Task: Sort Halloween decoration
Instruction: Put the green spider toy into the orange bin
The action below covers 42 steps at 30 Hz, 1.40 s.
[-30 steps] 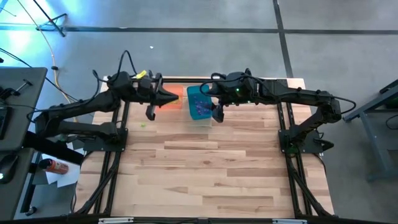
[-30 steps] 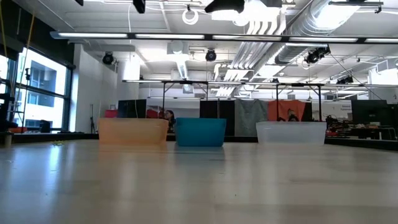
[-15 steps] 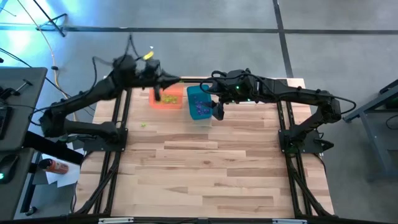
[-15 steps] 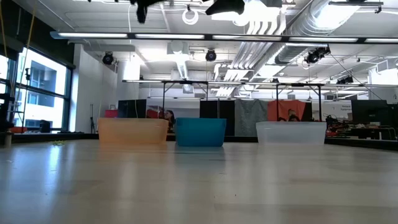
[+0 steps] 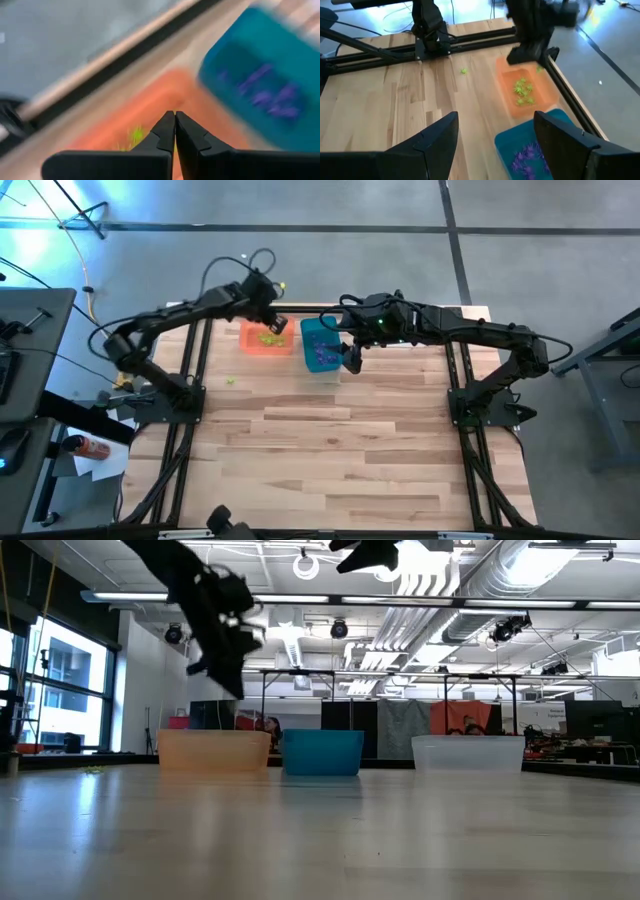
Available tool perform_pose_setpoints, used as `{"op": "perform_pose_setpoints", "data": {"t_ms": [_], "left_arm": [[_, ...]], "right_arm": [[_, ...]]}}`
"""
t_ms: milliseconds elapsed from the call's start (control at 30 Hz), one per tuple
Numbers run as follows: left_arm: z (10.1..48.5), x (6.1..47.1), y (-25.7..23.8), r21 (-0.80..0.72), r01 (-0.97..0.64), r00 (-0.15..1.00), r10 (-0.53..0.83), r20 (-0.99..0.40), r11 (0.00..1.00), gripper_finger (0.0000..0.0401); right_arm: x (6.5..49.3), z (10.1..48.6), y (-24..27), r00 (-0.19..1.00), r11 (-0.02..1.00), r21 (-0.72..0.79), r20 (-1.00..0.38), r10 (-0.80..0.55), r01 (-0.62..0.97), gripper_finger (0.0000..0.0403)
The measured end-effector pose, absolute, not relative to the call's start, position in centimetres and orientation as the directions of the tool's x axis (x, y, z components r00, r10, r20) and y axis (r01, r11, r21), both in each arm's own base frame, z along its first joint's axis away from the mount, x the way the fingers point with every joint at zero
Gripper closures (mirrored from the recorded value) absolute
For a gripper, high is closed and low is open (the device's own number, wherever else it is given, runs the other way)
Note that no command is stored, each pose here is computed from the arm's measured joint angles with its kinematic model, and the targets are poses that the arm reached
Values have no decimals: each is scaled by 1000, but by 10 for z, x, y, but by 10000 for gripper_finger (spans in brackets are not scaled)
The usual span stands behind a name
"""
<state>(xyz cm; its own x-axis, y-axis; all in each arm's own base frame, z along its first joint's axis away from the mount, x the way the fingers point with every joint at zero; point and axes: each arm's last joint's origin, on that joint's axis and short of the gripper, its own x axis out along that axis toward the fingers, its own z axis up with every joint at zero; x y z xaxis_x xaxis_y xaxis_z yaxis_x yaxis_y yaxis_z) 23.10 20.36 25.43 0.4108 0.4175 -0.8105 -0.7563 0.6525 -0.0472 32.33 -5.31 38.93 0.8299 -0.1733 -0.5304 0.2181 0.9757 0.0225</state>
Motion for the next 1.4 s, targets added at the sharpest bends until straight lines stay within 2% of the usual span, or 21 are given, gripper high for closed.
{"op": "perform_pose_setpoints", "data": {"t_ms": [200,333,500,633,1000,1200,1400], "left_arm": [[190,224,209,-57,-819,271,297,-915,571,401],[171,224,209,-61,-841,236,263,-936,537,401],[164,227,212,-59,-840,238,268,-934,539,401],[157,228,213,-36,-817,216,248,-944,576,401],[139,229,214,-28,-825,168,197,-966,565,385],[144,229,212,-53,-790,200,176,-964,611,358],[155,228,211,-59,-789,227,201,-953,611,304]], "right_arm": [[323,389,-53,828,976,23,-533,-173,218,147],[323,389,-53,828,976,23,-533,-172,218,147],[323,389,-53,826,973,17,-533,-184,228,147],[323,389,-53,826,971,33,-532,-185,239,147],[323,388,-53,822,969,38,-538,-186,244,147],[323,389,-53,822,969,38,-538,-187,245,147],[323,388,-53,821,966,52,-540,-187,254,147]]}}
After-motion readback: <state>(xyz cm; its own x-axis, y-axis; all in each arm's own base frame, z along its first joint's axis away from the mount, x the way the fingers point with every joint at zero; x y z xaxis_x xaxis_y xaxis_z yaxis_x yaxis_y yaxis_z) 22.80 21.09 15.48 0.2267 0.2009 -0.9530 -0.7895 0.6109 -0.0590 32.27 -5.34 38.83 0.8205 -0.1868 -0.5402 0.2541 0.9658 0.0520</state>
